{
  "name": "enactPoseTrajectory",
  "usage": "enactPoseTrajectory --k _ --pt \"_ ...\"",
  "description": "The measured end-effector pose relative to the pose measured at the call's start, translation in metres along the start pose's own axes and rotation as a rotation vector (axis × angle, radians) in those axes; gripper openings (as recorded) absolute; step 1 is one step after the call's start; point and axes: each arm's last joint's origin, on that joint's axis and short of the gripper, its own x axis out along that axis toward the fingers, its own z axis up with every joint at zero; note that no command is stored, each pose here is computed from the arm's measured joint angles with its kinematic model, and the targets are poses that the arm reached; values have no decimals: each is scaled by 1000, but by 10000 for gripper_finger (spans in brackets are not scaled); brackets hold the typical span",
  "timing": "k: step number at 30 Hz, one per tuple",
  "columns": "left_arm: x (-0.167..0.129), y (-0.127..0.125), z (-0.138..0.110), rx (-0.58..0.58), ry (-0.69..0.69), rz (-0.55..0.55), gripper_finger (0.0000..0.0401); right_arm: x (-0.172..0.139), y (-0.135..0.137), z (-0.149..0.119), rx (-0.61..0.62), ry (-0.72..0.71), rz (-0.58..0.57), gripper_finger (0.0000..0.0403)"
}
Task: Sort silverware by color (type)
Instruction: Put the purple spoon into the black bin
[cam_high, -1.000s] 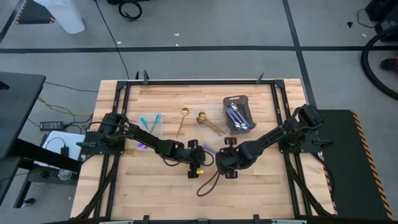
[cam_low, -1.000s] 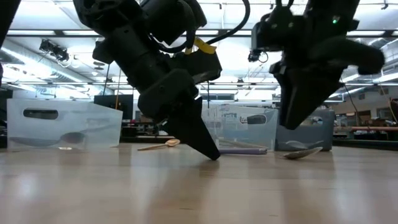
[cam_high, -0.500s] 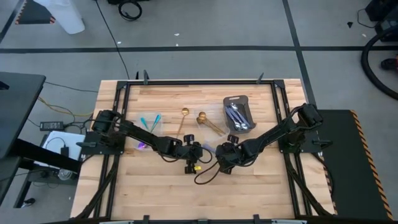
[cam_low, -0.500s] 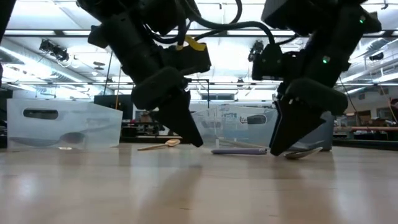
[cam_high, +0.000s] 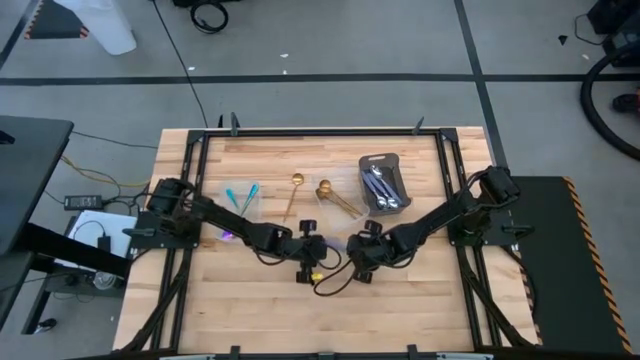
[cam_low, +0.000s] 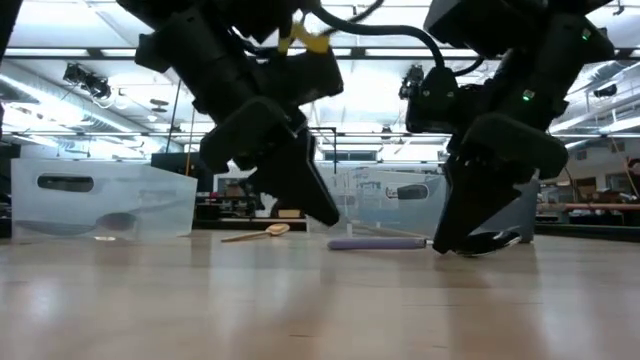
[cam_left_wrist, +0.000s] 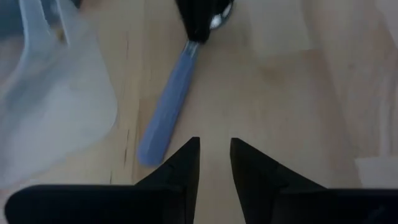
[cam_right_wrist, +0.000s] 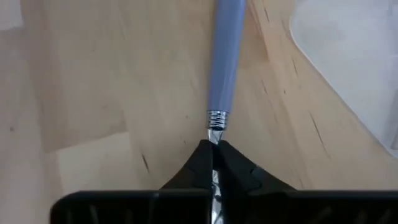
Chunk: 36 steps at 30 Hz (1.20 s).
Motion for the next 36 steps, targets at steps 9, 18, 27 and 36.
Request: enactPoseTrajectory --k 9,18,27,36 --pt "-4 -11 6 150 -72 59 146 -6 5 15 21 25 79 20" --pt "-4 -11 5 221 -66 85 242 -10 6 28 22 -3 102 11" --pt "-3 -6 9 222 -89 128 224 -11 9 31 -11 -18 155 11" --pt "3 11 5 103 -35 -13 129 -11 9 32 -35 -26 153 11"
